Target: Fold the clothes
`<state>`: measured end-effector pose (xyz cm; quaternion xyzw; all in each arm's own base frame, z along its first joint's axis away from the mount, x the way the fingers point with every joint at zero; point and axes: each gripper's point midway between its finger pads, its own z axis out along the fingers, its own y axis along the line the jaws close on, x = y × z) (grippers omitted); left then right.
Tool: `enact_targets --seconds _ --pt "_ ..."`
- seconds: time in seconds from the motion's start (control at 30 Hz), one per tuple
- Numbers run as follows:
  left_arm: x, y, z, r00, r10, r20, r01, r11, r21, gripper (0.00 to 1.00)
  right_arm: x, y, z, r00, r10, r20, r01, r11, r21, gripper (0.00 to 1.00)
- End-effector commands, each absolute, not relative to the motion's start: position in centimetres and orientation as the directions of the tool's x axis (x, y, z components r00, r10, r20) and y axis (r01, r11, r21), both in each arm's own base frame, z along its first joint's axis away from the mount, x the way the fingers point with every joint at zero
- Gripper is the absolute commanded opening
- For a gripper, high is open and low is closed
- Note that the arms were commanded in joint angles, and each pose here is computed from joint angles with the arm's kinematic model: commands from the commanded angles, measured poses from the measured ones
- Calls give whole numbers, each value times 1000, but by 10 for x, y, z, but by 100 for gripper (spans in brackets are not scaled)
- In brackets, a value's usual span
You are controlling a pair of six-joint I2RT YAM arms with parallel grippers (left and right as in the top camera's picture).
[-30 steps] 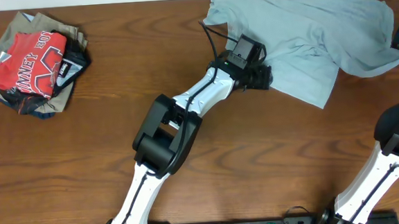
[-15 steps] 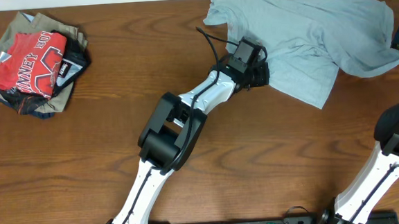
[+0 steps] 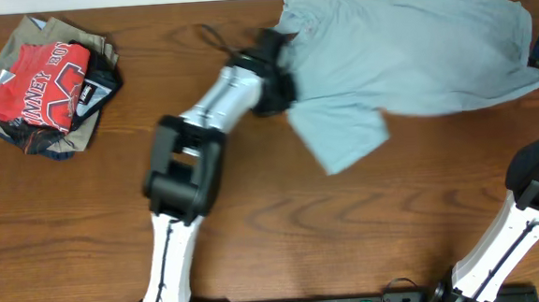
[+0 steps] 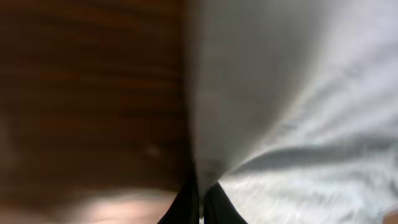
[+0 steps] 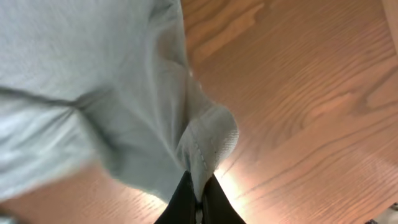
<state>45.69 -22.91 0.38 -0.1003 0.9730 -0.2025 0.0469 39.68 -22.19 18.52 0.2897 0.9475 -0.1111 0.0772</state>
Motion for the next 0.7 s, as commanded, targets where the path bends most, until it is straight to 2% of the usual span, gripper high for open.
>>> enact_targets --seconds 0.0,0.2,0.47,0.67 --pt "457 -172 14 -969 -243 -43 -215 916 -339 6 390 -223 182 -822 540 -179 565 812 -144 1" --pt "433 -123 35 -958 -276 73 -285 902 -325 6 370 -212 151 -816 576 -55 577 802 -154 1" --pt "358 -109 46 -933 -164 320 -241 946 -218 6 326 -200 107 -756 640 139 606 764 -222 1" --pt "365 -113 46 -950 -125 287 -201 946 -253 6 310 -205 95 -723 666 184 626 744 -233 1"
